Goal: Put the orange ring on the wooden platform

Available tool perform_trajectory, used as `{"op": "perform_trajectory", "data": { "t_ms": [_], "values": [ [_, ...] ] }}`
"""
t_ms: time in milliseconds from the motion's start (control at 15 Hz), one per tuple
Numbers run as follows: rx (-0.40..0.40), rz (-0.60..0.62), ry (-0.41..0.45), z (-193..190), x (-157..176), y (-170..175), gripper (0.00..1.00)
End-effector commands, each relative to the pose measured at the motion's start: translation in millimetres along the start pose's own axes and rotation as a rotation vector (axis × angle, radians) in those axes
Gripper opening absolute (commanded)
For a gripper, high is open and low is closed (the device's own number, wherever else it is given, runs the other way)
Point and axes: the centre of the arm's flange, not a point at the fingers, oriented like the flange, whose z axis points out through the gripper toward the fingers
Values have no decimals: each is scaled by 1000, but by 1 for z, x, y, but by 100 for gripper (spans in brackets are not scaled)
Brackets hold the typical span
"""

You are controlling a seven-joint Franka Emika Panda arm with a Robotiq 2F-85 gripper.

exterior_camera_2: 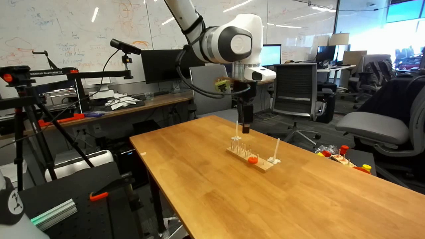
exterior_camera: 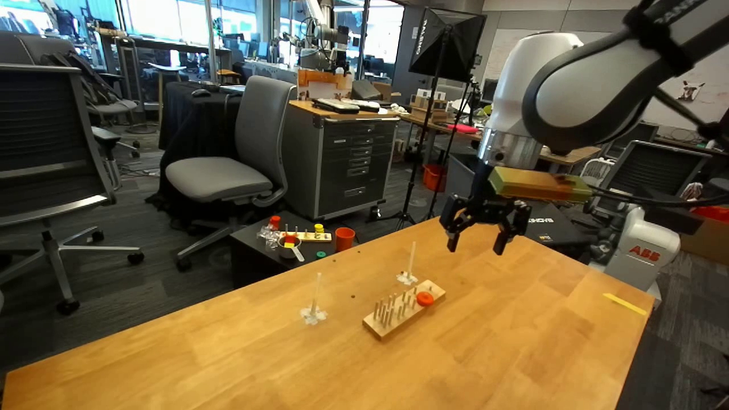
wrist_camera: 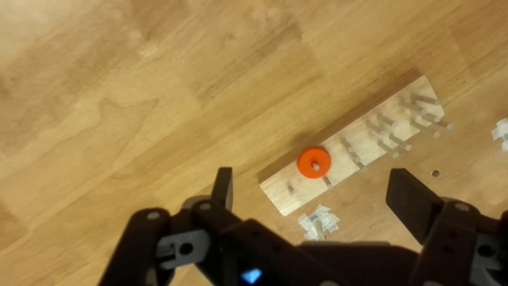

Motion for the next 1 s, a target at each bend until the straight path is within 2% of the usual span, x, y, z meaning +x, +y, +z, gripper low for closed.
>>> {"op": "perform_trajectory", "data": {
  "t_ms": [0,400,467,933],
  "values": [
    [-10,-83,-13,-59,-54,33,100],
    [-16,-185,-69,-92,-86,56,100],
    [-19,-142,-50,-76,-70,42,100],
    [-26,-143,-62,-71,-72,44,100]
  ]
}}
